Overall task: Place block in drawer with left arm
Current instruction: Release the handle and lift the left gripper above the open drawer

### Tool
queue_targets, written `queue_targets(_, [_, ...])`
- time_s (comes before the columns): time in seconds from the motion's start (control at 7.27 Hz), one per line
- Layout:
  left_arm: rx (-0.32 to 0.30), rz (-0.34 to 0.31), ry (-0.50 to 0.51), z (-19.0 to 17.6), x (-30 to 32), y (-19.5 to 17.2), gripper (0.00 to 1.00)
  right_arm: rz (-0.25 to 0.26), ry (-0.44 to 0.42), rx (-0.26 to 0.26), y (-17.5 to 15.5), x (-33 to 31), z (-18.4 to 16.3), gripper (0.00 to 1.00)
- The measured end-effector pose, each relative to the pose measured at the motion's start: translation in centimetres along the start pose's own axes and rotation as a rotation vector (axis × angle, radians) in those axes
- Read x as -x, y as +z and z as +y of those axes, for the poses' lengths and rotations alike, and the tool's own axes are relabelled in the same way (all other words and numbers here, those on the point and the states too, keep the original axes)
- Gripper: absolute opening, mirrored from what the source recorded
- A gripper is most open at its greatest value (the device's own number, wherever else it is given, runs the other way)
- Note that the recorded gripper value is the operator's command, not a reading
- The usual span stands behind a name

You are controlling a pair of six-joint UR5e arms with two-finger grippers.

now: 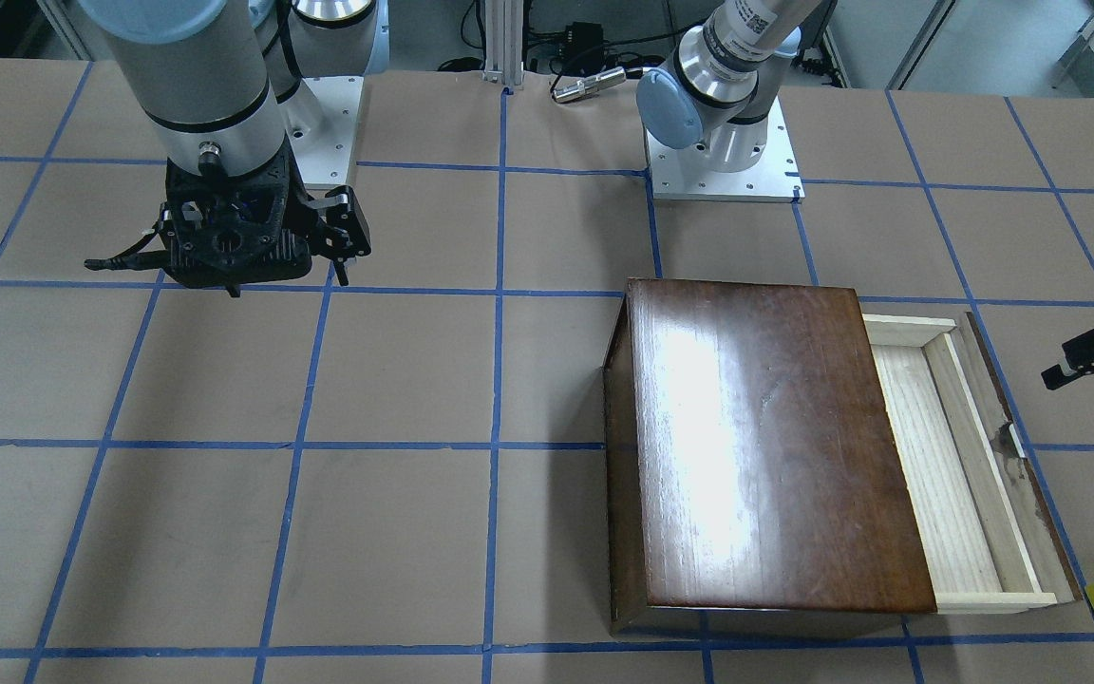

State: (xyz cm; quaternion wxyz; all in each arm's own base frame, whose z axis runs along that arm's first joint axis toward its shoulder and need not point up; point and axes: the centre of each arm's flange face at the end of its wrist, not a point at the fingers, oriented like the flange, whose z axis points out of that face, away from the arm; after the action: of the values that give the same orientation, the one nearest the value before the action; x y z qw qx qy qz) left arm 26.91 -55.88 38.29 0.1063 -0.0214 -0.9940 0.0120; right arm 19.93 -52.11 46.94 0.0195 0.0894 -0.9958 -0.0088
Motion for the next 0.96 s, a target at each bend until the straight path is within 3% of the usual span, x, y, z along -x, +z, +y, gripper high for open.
queue_targets(0.28, [0.011, -0.037, -0.025, 2.3, -6.0, -5.3, 1.0, 0.0, 0.0, 0.0, 0.0, 0.0, 0.0, 1.0])
queue_targets(0.55, [0.014, -0.069, -0.066, 3.0, -14.5, -7.9, 1.0, -0.001, 0.0, 0.0, 0.0, 0.0, 0.0, 1.0])
queue_targets(0.83, [0.034, -0.138, -0.09, 1.2, -25.2, -6.7, 1.0, 0.0, 0.001, 0.0, 0.0, 0.0, 0.0, 1.0])
queue_targets(0.96, [0.013, -0.173, -0.089, 0.3, -30.7, -5.5, 1.0, -0.001, 0.001, 0.0, 0.0, 0.0, 0.0, 1.0])
